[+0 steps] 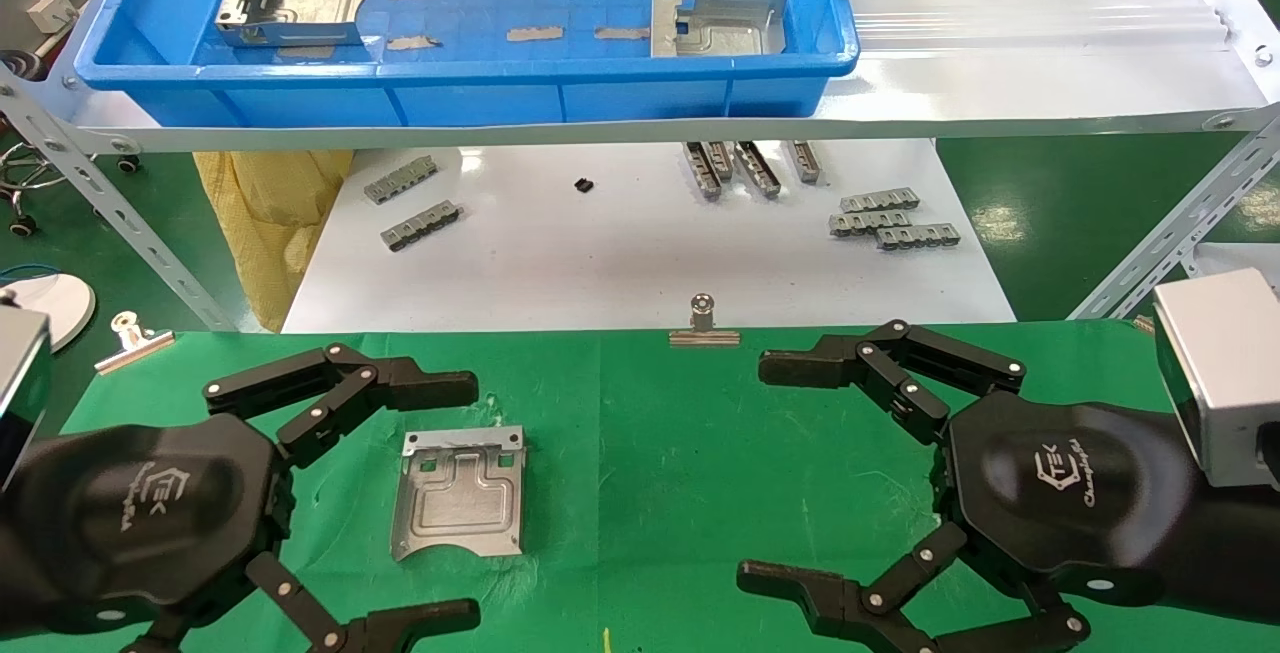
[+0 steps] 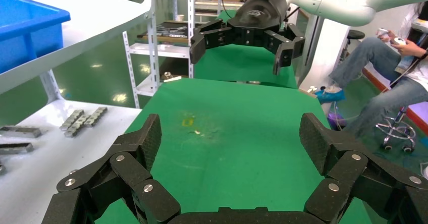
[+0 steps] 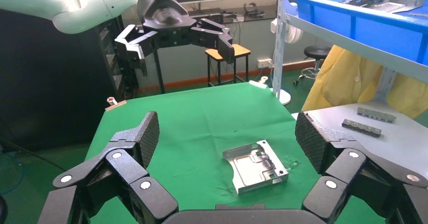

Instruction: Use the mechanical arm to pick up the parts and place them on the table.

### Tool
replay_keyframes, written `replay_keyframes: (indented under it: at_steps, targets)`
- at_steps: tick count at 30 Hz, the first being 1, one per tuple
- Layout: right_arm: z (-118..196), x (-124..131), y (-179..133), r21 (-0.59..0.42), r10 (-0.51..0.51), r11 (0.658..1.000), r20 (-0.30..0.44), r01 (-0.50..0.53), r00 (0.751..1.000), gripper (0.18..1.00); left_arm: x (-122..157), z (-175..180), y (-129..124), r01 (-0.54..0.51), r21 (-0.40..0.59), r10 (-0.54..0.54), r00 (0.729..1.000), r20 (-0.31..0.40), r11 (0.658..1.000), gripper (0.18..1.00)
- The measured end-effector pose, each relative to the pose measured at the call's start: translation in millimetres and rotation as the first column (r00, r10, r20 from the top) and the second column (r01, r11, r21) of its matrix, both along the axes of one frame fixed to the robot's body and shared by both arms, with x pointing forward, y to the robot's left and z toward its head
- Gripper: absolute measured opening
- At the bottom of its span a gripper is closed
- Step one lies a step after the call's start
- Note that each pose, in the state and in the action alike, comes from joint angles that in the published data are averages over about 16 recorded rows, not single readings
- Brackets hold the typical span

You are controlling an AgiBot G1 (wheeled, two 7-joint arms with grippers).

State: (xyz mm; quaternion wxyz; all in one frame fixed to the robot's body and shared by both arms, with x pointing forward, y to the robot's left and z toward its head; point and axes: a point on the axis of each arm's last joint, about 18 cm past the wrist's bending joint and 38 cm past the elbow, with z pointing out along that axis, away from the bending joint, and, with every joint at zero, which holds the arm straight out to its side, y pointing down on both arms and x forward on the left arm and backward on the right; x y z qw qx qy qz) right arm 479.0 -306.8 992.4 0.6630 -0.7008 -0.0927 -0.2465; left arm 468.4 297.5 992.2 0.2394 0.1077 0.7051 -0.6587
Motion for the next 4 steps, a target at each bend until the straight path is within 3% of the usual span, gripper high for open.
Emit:
replay_keyframes:
  at_steps: [4]
  targets:
    - [0.0,0.0,0.0,0.0,0.0,1.0,0.0,0.0,1.0,1.0,1.4,0.0,0.5,-0.003,-0.001,0.003,1.0,0.0,1.0,1.001]
